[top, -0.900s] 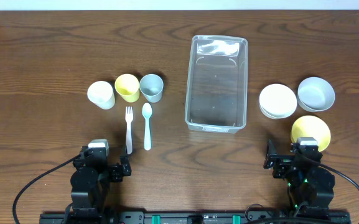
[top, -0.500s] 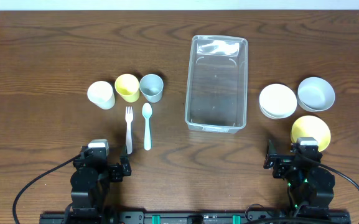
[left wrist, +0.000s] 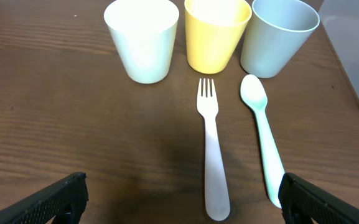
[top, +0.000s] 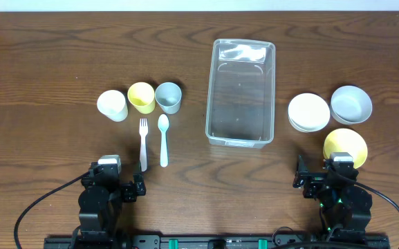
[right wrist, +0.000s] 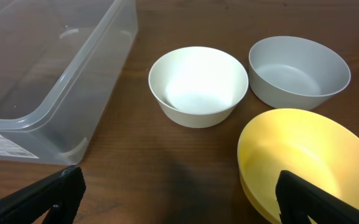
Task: Pack container
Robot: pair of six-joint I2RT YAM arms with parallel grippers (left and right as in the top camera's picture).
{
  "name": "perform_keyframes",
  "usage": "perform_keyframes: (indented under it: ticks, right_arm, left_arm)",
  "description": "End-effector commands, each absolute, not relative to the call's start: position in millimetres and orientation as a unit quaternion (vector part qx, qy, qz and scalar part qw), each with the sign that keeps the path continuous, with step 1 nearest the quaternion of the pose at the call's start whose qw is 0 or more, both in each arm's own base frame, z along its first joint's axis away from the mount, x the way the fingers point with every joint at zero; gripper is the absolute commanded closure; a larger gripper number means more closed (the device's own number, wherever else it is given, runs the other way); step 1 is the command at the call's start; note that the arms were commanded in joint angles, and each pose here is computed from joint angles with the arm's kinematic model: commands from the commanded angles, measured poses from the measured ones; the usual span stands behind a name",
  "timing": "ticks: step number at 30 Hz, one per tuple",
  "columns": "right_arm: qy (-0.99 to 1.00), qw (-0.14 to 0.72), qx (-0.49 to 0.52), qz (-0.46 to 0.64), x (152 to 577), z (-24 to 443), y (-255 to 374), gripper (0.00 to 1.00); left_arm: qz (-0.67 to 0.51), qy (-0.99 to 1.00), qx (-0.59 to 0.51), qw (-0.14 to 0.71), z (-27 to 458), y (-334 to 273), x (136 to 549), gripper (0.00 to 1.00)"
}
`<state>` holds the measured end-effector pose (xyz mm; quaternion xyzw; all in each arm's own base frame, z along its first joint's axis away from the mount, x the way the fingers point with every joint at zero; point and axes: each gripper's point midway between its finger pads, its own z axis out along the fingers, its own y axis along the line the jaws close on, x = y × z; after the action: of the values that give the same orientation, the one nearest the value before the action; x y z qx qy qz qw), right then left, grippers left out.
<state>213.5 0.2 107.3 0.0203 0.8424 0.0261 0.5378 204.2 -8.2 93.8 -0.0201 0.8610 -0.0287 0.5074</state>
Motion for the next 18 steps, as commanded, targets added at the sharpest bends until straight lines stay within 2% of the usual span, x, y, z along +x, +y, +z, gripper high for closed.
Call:
perform_keyframes:
  ticks: [1, 11, 13, 16, 18]
  right_arm:
    - [0.842, 0.539, 0.01, 0.027, 213, 107, 3, 0.01]
    - [0.836, 0.548, 0.011, 0.033, 216, 112, 4, 0.01]
    - [0.817, 0.567, 0.031, 0.104, 220, 127, 20, 0.01]
    - [0.8, 0.534, 0.062, 0.266, 213, 137, 58, 0.01]
    - [0.788, 0.526, 0.094, 0.305, 214, 144, 62, 0.01]
  left_arm:
    - [-0.032, 0.861, -0.02, 0.507, 91, -9, 204, 0.02]
    - [-0.032, 0.861, -0.02, 0.507, 91, -9, 204, 0.02]
    - [-0.032, 0.861, -0.02, 0.507, 91, -9, 204, 0.02]
    - [-0.032, 0.861, -0.02, 0.507, 91, -9, 205, 0.02]
    - [-0.032, 0.861, -0.02, 0.507, 91, -9, 205, 0.02]
